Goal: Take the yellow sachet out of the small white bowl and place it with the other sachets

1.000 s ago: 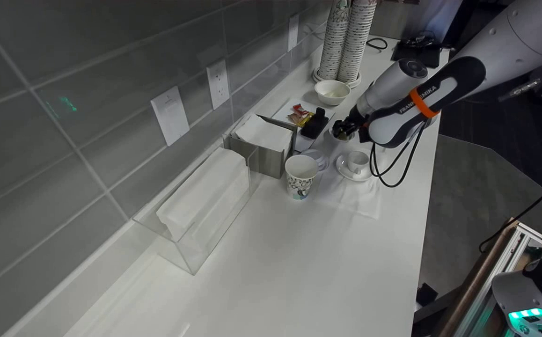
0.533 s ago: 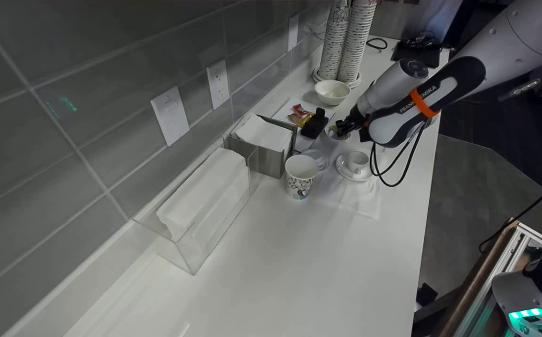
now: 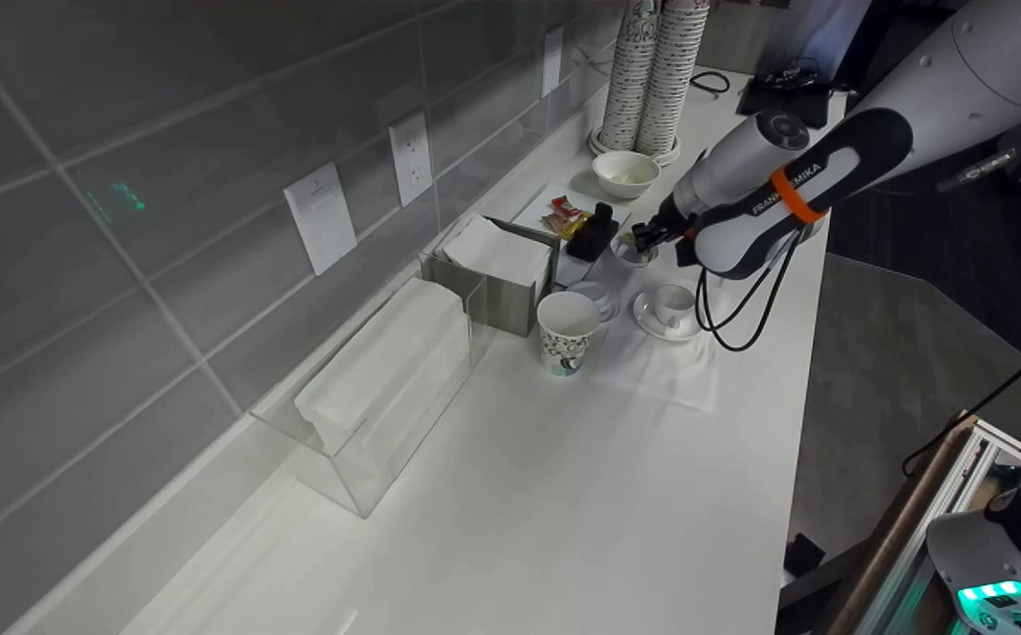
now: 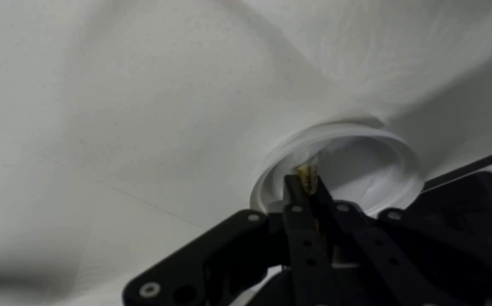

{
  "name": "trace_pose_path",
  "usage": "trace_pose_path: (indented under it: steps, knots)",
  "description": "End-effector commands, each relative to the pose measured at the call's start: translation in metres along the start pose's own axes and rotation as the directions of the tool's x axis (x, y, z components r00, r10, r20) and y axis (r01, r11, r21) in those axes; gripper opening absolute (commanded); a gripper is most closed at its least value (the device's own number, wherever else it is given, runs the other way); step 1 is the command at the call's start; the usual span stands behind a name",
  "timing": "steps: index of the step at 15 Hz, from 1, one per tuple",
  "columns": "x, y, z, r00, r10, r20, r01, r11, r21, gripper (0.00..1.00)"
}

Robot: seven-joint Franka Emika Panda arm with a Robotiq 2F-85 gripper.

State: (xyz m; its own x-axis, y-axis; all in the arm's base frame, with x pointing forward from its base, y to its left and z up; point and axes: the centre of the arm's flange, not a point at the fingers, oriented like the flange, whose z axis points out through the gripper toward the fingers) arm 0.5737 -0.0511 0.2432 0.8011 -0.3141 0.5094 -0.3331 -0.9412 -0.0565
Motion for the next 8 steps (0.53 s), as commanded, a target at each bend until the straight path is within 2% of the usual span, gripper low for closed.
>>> trace_pose_path:
  steps: [1, 8]
  knots:
    - [0.004, -0.004, -0.010, 0.997, -0.024, -0.067, 0.024, 1.000, 0.005, 0.00]
    - [0.020, -0.023, -0.020, 0.986, -0.056, -0.155, 0.067, 0.996, 0.063, 0.00]
